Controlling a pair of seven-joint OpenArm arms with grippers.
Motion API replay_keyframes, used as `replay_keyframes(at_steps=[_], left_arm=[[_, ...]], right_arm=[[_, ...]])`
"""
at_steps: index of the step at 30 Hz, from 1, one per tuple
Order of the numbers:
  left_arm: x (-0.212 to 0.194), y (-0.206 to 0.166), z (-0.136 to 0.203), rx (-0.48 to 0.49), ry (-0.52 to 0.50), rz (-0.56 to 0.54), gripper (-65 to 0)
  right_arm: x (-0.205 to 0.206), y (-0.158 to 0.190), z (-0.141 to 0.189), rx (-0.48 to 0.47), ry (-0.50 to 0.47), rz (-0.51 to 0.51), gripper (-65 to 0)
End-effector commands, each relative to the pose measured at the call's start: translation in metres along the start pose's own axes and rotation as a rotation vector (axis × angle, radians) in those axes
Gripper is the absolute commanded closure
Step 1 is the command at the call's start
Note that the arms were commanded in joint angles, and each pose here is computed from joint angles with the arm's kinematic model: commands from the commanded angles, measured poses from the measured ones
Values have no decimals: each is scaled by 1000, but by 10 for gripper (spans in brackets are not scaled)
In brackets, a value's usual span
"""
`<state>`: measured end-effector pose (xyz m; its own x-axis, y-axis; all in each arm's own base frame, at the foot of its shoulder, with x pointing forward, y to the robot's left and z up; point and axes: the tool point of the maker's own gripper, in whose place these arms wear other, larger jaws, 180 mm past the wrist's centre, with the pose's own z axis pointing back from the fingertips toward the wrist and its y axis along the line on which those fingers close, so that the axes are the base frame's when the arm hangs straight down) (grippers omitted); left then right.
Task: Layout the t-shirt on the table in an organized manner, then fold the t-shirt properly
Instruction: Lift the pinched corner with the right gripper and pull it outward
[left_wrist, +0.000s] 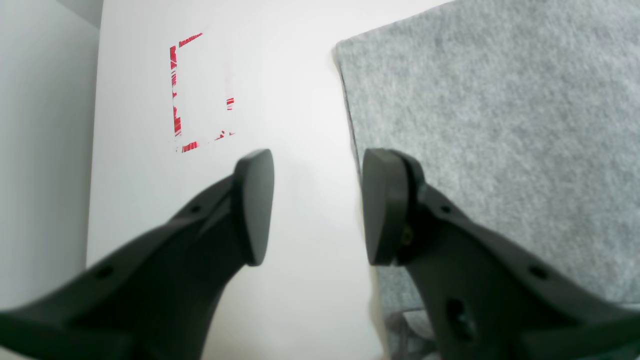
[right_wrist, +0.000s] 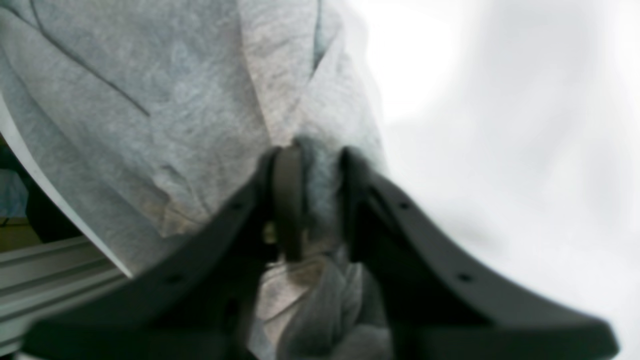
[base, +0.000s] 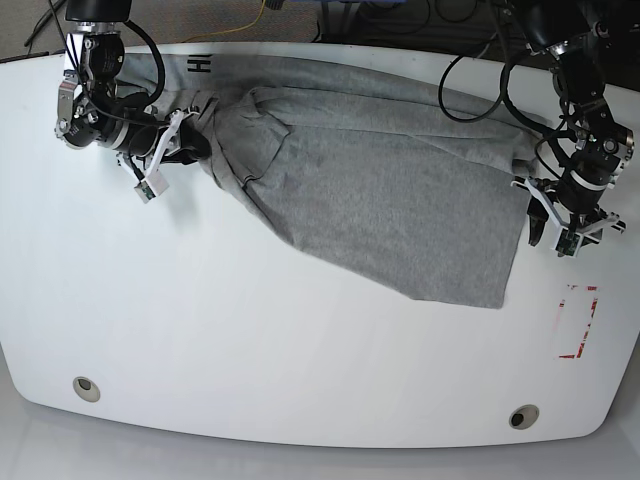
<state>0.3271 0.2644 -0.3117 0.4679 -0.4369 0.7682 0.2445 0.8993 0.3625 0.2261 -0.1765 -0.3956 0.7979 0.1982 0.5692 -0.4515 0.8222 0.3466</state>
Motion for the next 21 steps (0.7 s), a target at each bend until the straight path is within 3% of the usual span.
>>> replay_keyframes(at_steps=[1,8,15,21], left_arm=[[15,8,2,19,-52,-7,-267],[15,8,2,19,-52,-7,-267],[15,8,2,19,-52,-7,-267],[15,8,2,19,-52,-7,-267]], right_arm=[[16,-1,7,-2,-47,30,-63],[34,8,16,-11,-80,103,0],[53,18,36,-56,-89,203,0],[67,23,44,-87,-122,196,0]])
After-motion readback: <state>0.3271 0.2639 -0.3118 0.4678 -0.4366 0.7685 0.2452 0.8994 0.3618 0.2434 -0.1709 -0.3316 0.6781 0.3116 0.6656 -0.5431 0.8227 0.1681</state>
